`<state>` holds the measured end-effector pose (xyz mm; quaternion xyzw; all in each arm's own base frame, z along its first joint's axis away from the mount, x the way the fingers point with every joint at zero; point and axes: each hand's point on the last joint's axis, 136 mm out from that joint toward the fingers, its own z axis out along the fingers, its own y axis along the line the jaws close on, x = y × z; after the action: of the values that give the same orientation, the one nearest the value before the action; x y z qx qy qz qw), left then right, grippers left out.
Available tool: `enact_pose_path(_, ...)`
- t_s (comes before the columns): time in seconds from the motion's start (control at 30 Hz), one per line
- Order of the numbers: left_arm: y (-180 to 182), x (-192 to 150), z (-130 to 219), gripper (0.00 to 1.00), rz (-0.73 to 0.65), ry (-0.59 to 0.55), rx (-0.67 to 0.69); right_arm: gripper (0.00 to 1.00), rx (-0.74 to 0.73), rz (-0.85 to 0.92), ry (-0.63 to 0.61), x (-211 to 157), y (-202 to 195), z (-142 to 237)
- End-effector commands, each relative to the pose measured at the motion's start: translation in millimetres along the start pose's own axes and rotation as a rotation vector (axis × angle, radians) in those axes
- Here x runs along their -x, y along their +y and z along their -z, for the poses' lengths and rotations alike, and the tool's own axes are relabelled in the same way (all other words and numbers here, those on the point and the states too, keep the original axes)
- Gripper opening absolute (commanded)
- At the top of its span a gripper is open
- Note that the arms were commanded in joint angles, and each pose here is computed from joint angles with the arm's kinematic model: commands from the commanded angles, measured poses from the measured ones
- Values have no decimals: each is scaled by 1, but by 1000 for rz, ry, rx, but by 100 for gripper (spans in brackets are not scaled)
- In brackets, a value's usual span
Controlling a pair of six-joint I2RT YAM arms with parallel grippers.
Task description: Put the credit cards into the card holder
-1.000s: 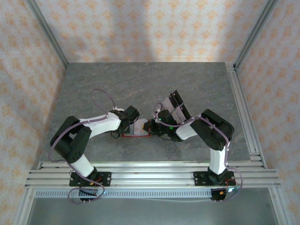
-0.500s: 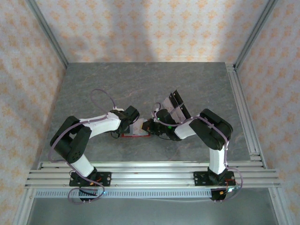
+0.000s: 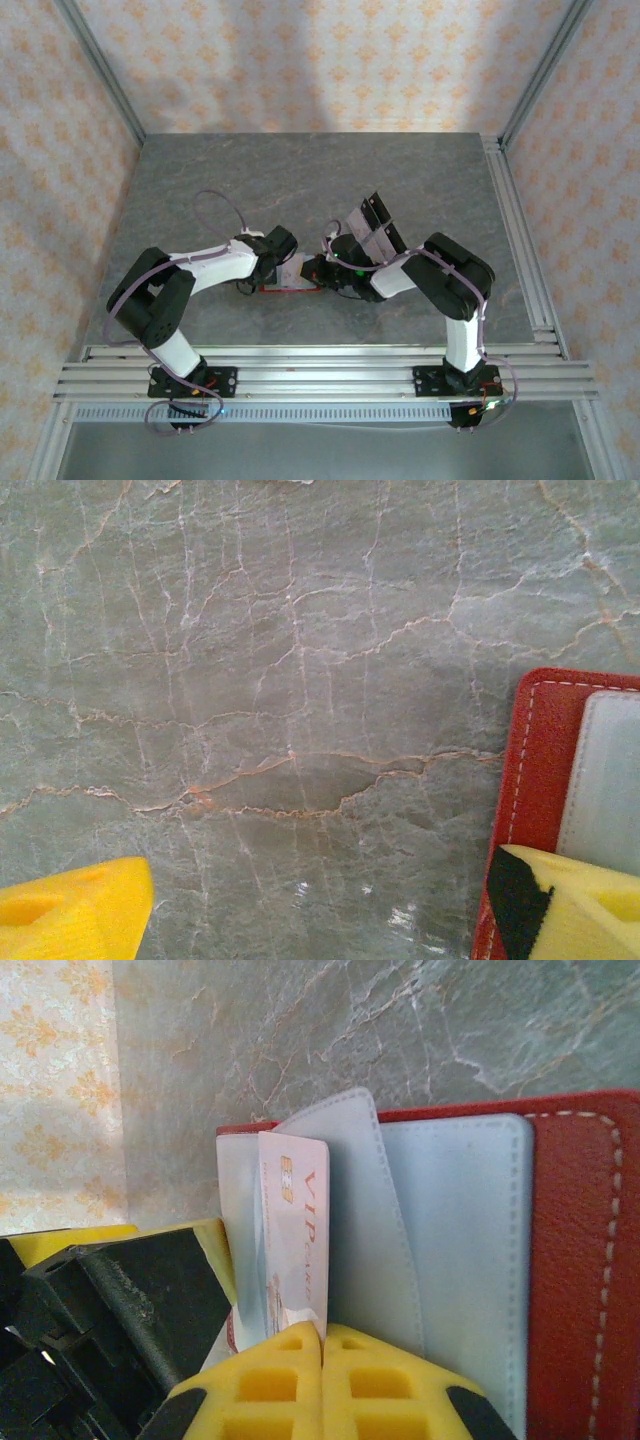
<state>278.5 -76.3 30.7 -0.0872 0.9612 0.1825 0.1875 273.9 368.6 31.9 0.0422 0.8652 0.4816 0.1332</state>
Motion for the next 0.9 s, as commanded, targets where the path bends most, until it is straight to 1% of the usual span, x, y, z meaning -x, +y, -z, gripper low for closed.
enact_pose_path(0.0,10,-13,-9,89,-26,43,66,0,-126,-39,41,-22,-38,4)
enact_pose_path(0.33,10,-13,-9,89,-28,43,68,0,-130,-54,54,-28,-42,8)
enact_pose_path(0.87,9,-14,-10,89,-28,50,67,0,-111,-50,87,-22,-29,-11)
